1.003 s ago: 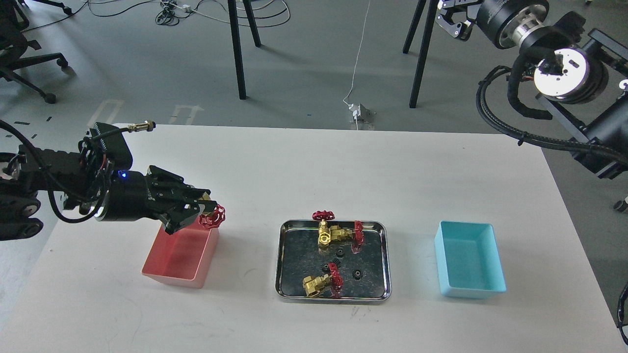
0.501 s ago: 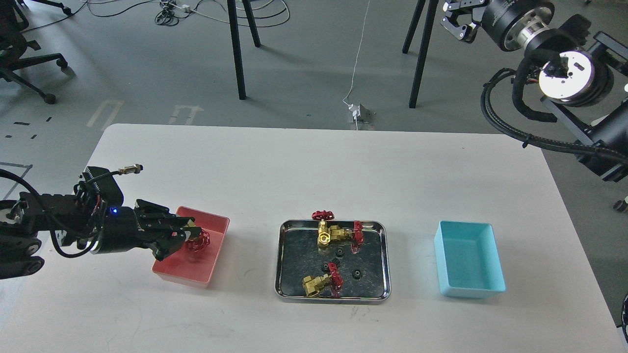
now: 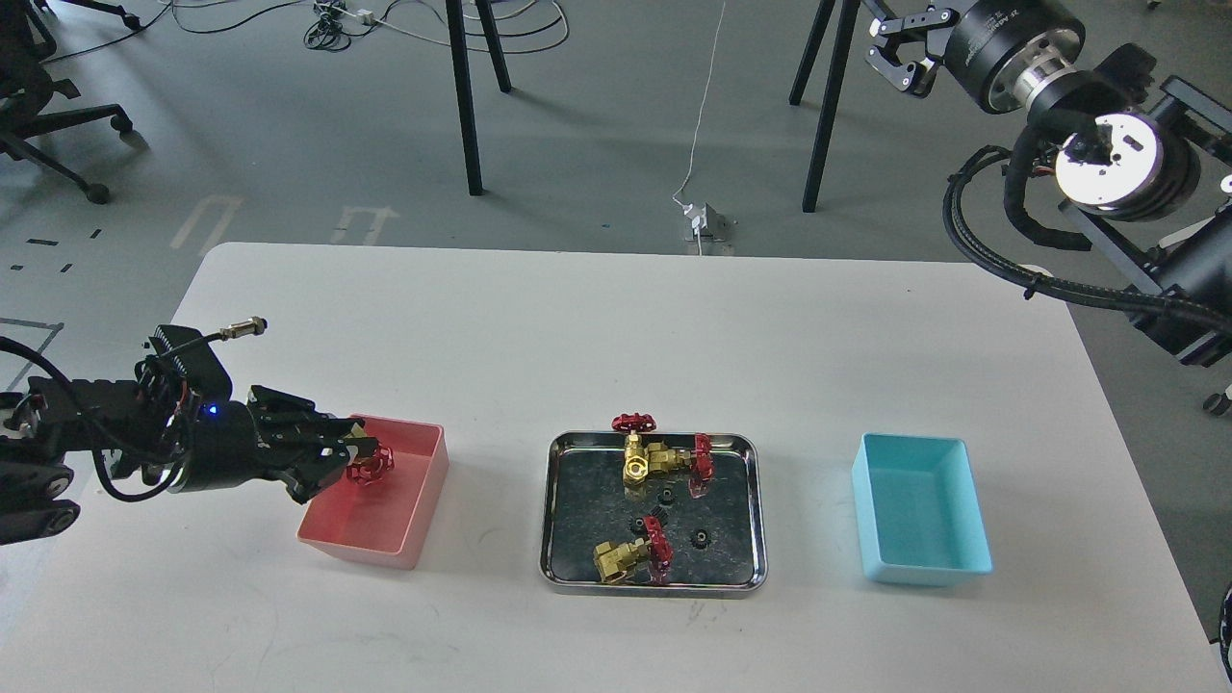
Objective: Place valve in pink box and gear in blue box
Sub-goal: 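Lower the valve into the pink box and open the left gripper, then raise the left arm away and move the right gripper over the tray, then grasp a small brass fitting on the tray with the right gripper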
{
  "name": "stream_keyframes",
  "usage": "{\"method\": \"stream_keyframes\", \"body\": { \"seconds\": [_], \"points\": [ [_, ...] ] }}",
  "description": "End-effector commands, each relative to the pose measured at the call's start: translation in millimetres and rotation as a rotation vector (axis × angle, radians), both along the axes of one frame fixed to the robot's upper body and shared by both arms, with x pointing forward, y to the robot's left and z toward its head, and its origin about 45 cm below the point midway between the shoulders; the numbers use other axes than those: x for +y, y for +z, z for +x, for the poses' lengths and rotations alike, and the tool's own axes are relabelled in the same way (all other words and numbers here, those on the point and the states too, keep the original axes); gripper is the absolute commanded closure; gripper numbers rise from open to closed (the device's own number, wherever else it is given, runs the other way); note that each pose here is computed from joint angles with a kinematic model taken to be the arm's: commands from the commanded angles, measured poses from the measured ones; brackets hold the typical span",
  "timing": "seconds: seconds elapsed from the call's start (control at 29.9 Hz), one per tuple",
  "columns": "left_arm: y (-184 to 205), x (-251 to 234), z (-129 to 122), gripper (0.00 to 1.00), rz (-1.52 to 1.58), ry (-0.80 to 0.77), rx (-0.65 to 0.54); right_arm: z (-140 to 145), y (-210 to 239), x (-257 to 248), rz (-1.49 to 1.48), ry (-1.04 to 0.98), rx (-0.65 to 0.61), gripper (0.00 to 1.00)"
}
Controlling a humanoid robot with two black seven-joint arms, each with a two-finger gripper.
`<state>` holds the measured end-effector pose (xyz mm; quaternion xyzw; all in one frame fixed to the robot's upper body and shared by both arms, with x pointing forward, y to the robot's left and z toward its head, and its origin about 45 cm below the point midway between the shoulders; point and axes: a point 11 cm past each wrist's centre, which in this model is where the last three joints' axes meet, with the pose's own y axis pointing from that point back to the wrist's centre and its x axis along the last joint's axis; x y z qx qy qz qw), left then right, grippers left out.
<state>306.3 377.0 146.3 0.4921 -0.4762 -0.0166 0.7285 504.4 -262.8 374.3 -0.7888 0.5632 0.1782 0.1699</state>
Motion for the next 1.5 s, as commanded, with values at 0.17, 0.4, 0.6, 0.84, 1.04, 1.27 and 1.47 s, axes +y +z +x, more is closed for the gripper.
{"method": "stream_keyframes", "body": {
  "seconds": [0.17,0.4,0.6,0.84,1.04,1.27,1.47],
  "points": [
    [-5,-8,4,0.41,-0.030,0.010,-0.009,-1,-2,1,-0.001,0.003,0.003,0.00],
    [50,-35,49,0.23,-0.253,0.146,-0.162,-15,-15,31,-0.259,0.124,-0.038,0.00],
    [141,-71,90,0.20,-0.773,0.456,-0.084,-45,-60,67,-1.193,0.464,-0.255,0.00],
    [257,-123,122,0.18,-1.575,0.539,0.270,-108,-94,96,-1.788,1.117,-0.387,0.00],
    [274,-147,124,0.17,-1.742,0.477,0.411,-181,-135,117,-1.953,1.663,-0.453,0.00],
    [254,-152,120,0.17,-1.745,0.508,0.455,-212,-191,125,-2.002,1.913,-0.471,0.03],
    [239,-158,118,0.17,-1.755,0.527,0.494,-204,-215,155,-2.045,1.899,-0.541,0.34]
  ]
}}
